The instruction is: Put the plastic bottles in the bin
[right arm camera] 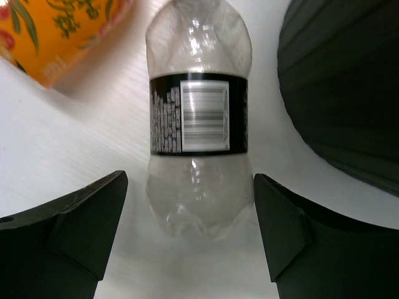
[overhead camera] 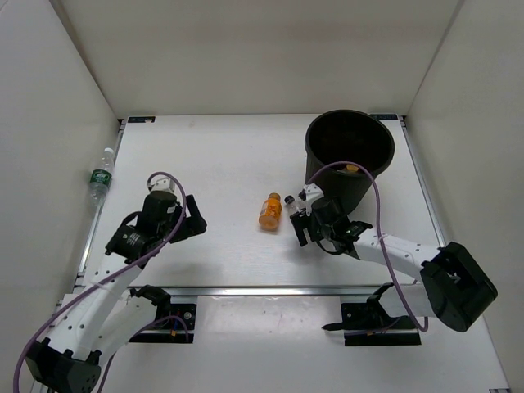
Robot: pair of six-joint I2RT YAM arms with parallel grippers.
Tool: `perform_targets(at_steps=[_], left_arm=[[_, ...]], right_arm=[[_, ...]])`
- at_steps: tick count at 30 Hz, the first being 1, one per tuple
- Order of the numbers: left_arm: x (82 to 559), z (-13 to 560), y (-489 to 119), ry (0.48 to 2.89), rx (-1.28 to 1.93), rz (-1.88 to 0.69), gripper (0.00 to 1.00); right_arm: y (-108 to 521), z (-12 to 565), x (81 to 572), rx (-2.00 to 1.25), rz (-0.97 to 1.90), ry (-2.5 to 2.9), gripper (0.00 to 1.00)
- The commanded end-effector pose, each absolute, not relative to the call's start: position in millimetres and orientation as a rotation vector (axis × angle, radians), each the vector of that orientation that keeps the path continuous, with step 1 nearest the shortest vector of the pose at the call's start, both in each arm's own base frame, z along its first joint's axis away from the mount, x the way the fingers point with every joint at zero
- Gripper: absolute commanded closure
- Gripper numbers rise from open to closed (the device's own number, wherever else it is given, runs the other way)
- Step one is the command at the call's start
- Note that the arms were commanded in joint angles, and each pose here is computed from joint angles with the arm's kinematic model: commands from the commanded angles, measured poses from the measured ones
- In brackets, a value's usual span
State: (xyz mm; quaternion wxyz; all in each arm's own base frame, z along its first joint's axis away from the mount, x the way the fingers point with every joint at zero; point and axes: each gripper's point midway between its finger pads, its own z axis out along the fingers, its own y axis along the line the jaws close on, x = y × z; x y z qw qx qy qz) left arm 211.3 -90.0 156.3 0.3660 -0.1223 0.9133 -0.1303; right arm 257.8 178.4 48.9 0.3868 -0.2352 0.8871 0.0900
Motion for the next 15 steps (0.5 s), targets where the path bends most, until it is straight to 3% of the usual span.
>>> perform_targets(at_steps=[1, 3, 11, 15], left_arm=[[209, 158, -93, 2.371, -0.288, -0.347, 0.01], [210, 158, -94, 2.376, -0.283, -0.340, 0.01], [211, 162, -102, 2.405, -0.230, -0.349, 0.01], [215, 165, -101, 2.399, -0.210, -0.330, 0.02]], right_arm=[[199, 60, 275, -0.567, 0.295, 2.157, 0.21], [201, 61, 278, -0.554, 0.301, 2.143, 0.23], [208, 57, 283, -0.538, 0.296, 2.142, 0.61], [224, 91, 277, -0.569, 0.330, 2.089, 0.70]])
